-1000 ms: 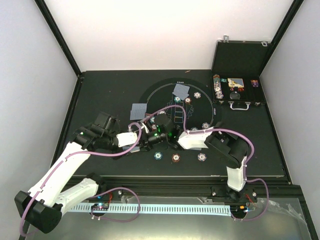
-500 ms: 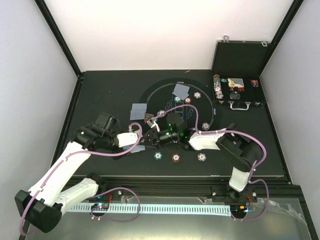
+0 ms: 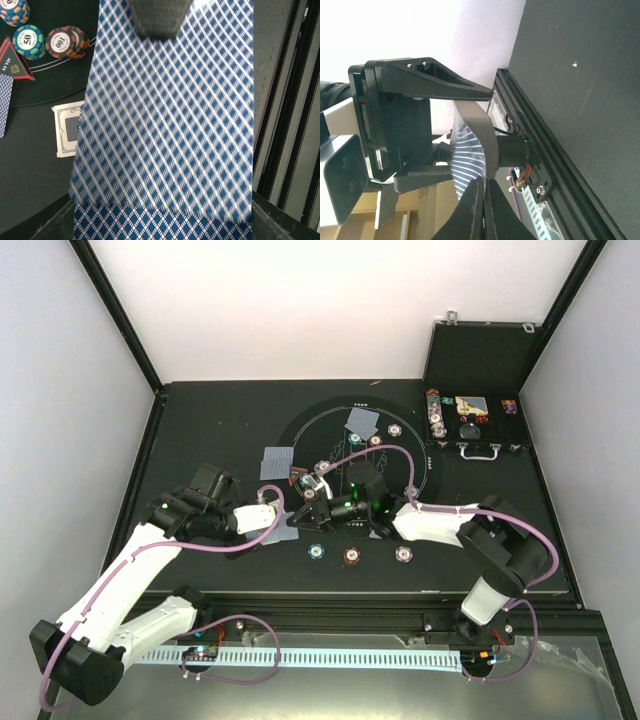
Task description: Distribute texas hold em gaming equipment
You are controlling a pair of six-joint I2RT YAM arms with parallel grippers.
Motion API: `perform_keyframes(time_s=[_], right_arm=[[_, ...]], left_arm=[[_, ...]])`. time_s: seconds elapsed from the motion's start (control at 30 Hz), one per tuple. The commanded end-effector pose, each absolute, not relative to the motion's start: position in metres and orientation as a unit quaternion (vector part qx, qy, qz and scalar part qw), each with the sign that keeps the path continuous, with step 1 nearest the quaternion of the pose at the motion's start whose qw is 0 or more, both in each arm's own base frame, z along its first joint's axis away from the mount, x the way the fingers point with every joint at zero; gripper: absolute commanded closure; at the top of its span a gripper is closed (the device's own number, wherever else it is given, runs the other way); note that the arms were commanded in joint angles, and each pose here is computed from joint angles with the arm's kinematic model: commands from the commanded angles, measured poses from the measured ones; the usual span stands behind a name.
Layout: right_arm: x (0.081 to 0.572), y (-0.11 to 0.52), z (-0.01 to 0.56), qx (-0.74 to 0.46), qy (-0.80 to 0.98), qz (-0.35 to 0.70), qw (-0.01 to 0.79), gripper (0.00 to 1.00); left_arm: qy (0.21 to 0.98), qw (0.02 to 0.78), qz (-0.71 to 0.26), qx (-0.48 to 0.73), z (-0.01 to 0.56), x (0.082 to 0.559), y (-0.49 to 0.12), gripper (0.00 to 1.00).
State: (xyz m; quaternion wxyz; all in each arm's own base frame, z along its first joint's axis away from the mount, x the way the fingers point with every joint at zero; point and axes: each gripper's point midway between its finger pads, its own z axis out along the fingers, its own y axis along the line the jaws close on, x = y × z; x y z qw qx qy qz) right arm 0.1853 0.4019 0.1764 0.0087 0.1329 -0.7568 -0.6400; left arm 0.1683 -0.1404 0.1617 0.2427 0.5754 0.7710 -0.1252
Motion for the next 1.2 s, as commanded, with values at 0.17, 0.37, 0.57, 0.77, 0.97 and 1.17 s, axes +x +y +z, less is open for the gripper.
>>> perform_keyframes(time_s=[0.17, 0.37, 0.57, 0.77, 0.97, 1.17], right_arm=[[0.193, 0.381, 0.178, 0.107, -0.769, -0.63, -0.006, 0.99], [0.215, 0.336, 0.166, 0.064, -0.783, -0.618, -0.028, 0.99], [0.258, 0.255, 0.123, -0.015, -0.839, -0.537, -0.08, 0.99], [0.278, 0.199, 0.078, -0.068, -0.892, -0.436, -0.101, 0.99], [0.281, 0.184, 0.057, -0.077, -0.918, -0.376, -0.102, 0.99], [0.273, 0.173, 0.05, -0.078, -0.931, -0.344, -0.099, 0.99]], left_arm=[[0.765, 0.267, -0.116, 0.574, 0.169, 0.178, -0.143, 0.94], [0.767, 0.263, -0.109, 0.575, 0.166, 0.178, -0.14, 0.94], [0.766, 0.264, -0.112, 0.575, 0.166, 0.178, -0.141, 0.94], [0.767, 0.263, -0.112, 0.575, 0.167, 0.177, -0.141, 0.94], [0.767, 0.263, -0.114, 0.575, 0.168, 0.177, -0.141, 0.94], [0.766, 0.263, -0.113, 0.575, 0.167, 0.177, -0.141, 0.94]])
